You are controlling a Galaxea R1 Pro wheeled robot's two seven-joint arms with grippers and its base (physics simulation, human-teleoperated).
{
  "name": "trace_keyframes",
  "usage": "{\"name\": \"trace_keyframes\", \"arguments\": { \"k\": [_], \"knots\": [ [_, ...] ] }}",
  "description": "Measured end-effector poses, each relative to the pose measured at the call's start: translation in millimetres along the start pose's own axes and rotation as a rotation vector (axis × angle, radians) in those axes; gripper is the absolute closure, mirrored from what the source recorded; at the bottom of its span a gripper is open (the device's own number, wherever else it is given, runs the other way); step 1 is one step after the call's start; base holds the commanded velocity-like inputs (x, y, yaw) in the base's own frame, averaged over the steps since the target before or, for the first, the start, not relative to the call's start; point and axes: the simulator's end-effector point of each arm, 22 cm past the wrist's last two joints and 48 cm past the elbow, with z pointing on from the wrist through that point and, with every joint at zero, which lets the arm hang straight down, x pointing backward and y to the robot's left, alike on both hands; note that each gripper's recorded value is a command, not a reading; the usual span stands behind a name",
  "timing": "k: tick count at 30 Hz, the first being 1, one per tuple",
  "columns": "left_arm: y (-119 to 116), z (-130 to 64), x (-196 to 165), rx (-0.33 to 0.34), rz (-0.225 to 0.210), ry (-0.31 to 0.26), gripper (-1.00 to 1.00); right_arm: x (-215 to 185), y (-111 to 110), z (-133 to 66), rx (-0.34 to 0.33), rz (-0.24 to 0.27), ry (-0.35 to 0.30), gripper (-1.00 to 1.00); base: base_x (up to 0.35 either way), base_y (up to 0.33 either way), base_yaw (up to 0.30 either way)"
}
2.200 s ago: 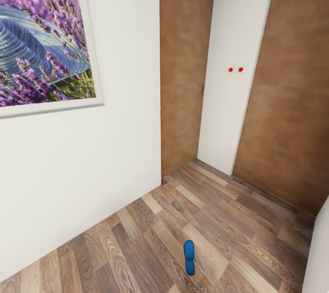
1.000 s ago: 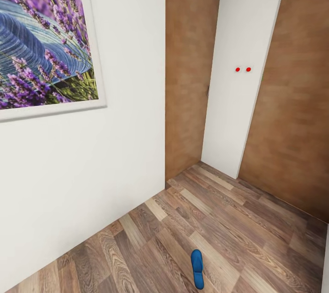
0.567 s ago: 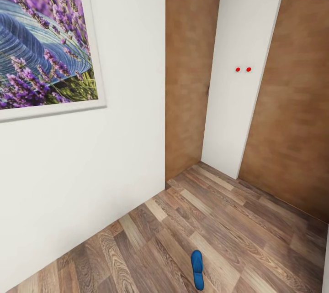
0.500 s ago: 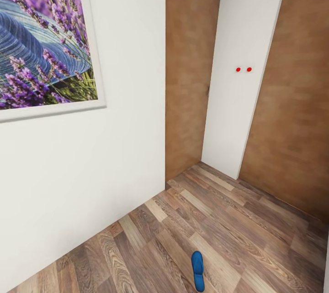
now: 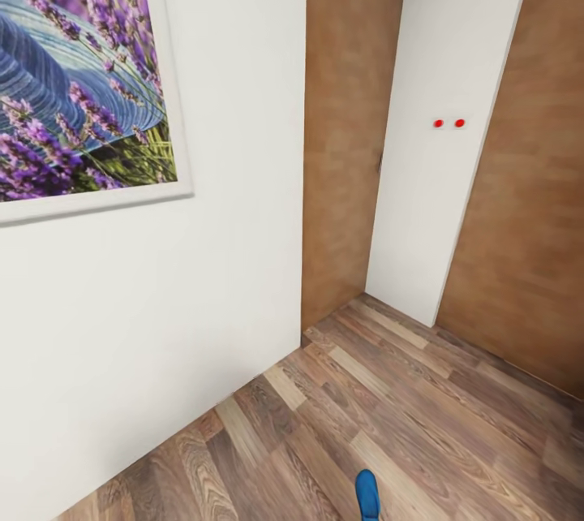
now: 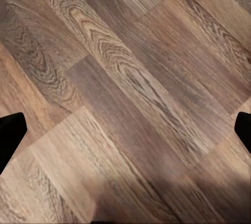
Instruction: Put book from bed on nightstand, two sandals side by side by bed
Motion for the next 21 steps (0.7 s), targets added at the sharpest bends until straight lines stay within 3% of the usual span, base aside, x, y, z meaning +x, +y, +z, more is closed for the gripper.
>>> {"name": "trace_keyframes", "arguments": {
  "k": [7,21],
  "knots": [
    [-0.1,0.1,0.0,0.0,0.0,0.0,-1.0,0.1,0.0,0.1,0.0,0.0,0.0,-1.0,0.155,0.122,0.0],
    [-0.3,0.2,-1.4,0.001,0.001,-0.003,-1.0,-1.5,0.2,0.1,-0.001,-0.001,-0.003,-1.0,0.014,0.011,-0.022]
  ]
}}
